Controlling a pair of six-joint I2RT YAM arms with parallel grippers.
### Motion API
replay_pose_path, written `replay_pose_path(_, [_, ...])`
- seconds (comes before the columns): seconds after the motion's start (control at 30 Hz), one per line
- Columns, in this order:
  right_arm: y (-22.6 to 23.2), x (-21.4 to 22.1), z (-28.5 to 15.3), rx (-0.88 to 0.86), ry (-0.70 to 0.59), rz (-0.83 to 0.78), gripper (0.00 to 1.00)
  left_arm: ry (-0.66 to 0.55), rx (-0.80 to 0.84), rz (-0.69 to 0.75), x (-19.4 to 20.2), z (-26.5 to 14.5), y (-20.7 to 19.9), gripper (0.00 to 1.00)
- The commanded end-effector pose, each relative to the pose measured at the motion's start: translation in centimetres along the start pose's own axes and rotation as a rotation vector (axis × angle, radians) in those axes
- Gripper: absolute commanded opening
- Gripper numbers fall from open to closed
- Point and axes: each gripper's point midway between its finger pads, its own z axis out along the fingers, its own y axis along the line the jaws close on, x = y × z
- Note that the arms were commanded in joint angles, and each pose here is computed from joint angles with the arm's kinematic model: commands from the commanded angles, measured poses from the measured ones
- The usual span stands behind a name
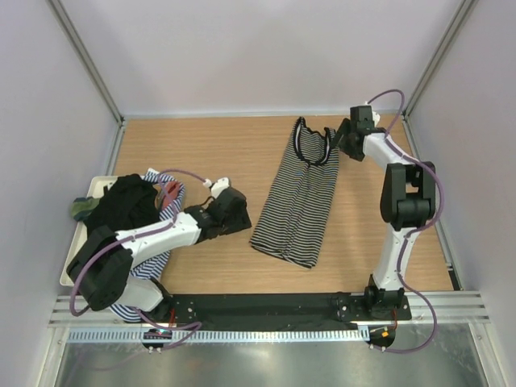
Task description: Fold and stack the tank tops
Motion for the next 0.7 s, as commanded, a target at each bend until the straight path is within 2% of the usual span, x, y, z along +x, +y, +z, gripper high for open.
replay_pose_path(0.0, [-0.8,-0.8,-3.9,0.002,-0.059,-0.027,0.73,-0.009,0.048,0.100,-2.6,0.3,-2.5,0.59])
replay_pose_path(0.13, [-0.6,1.3,-4.4,-0.053,-0.018,-0.026,0.65,0.056,0.072,0.117,-2.0,2.2,-4.3,0.55])
replay_pose_path(0.17, [-0.7,1.7,-4.1,-0.053,-0.004,-0.029,0.60,0.086,0.076,0.118,-1.3,2.9,-4.5,0.54])
replay_pose_path(0.27, [-0.5,2.9,-3.4,-0.069,0.046,-0.030,0.54,0.102,0.085,0.107,-0.9,3.8,-4.9,0.52])
replay_pose_path(0.43, [0.2,4.1,-2.0,-0.110,0.102,-0.028,0.53,0.134,0.085,0.100,0.1,4.6,-4.8,0.45])
replay_pose_path(0.67, [-0.1,4.7,0.1,-0.077,0.135,-0.025,0.43,0.155,0.083,0.089,1.1,4.9,-4.0,0.37])
